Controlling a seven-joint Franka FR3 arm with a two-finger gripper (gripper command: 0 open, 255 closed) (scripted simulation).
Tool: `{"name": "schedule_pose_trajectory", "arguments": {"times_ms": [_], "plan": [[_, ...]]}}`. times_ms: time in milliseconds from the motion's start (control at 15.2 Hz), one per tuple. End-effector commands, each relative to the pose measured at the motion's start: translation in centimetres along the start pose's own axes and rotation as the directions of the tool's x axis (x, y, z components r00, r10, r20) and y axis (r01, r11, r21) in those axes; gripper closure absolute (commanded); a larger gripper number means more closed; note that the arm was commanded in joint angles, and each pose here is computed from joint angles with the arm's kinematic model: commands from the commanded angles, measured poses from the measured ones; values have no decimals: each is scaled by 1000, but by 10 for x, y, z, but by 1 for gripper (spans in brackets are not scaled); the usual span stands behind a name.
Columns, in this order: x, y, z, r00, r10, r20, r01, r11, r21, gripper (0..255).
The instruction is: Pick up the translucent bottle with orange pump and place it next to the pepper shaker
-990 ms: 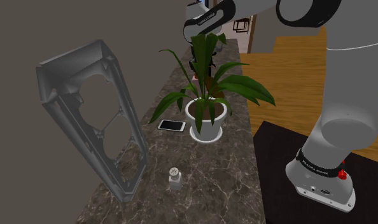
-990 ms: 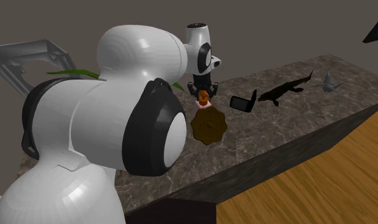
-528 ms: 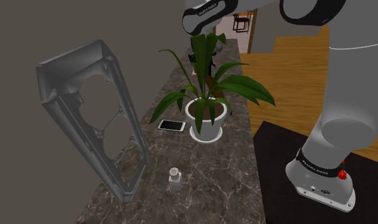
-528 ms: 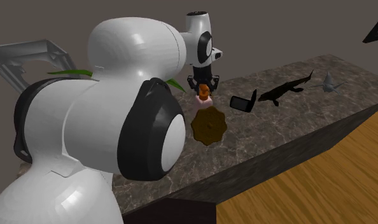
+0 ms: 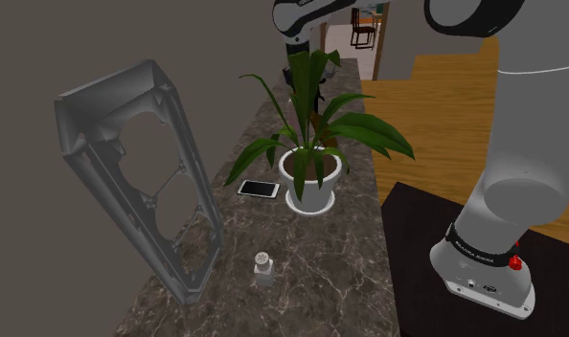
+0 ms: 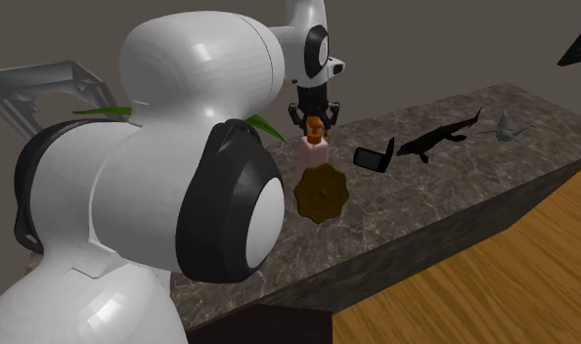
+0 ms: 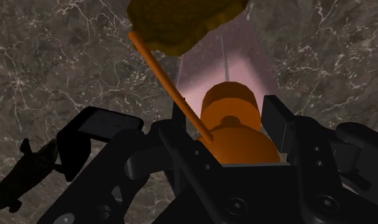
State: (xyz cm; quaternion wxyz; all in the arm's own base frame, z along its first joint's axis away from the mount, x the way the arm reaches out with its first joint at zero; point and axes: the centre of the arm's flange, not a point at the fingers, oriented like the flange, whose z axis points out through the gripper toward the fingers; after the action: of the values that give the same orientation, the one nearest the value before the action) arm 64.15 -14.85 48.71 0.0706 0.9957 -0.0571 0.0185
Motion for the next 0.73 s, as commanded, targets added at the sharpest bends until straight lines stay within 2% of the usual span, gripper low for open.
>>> {"name": "schedule_pose_trajectory", "arguments": {"times_ms": [0, 660], "plan": [[0, 1, -10, 1000, 0, 0, 0, 1000, 0, 255], [3, 8, -63, 1000, 0, 0, 0, 1000, 0, 255]]}}
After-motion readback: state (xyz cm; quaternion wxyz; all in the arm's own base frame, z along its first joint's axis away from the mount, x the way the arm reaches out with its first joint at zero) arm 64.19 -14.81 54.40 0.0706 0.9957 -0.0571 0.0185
